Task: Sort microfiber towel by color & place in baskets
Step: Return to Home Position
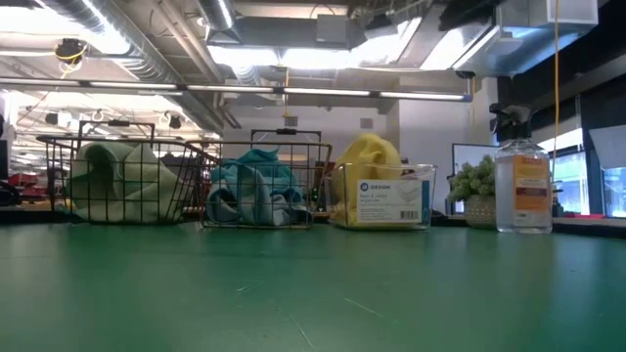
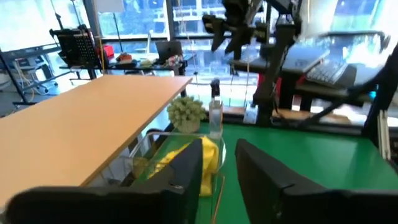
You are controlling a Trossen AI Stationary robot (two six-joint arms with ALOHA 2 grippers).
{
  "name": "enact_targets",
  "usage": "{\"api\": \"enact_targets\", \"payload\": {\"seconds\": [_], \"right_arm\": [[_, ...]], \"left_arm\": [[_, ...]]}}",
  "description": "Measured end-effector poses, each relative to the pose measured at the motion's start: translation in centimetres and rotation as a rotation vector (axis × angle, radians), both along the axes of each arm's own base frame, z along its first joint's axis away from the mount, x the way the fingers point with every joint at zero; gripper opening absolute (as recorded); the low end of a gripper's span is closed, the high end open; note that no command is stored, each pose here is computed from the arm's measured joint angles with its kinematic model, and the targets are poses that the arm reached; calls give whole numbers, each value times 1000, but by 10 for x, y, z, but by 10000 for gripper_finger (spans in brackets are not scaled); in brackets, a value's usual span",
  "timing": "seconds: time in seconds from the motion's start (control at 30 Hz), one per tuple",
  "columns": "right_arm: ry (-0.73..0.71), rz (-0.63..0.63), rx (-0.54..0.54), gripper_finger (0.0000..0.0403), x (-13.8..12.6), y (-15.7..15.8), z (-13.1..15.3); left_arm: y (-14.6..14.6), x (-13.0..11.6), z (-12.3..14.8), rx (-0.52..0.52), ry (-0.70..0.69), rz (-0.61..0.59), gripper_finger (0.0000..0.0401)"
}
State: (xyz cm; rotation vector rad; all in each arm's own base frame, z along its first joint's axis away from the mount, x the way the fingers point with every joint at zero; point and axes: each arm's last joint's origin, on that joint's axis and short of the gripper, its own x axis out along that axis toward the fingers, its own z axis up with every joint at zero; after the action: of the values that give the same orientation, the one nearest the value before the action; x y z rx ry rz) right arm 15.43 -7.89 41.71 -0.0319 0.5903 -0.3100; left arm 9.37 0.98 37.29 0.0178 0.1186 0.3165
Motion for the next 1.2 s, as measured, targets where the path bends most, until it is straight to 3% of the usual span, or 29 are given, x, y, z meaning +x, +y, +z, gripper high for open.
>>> {"api": "enact_targets", "payload": {"seconds": [0.33, 0.8, 1.2], "right_arm": [[-233, -13, 73, 170, -48, 28, -64], [-470, 170, 64, 170, -65, 43, -131], [-567, 170, 106, 170, -52, 36, -200]], "left_arm": [[-4, -10, -40, 73, -1, -150, 5], [-4, 4, -129, 73, -118, -151, 2], [-5, 16, -185, 84, -228, -173, 1]]}}
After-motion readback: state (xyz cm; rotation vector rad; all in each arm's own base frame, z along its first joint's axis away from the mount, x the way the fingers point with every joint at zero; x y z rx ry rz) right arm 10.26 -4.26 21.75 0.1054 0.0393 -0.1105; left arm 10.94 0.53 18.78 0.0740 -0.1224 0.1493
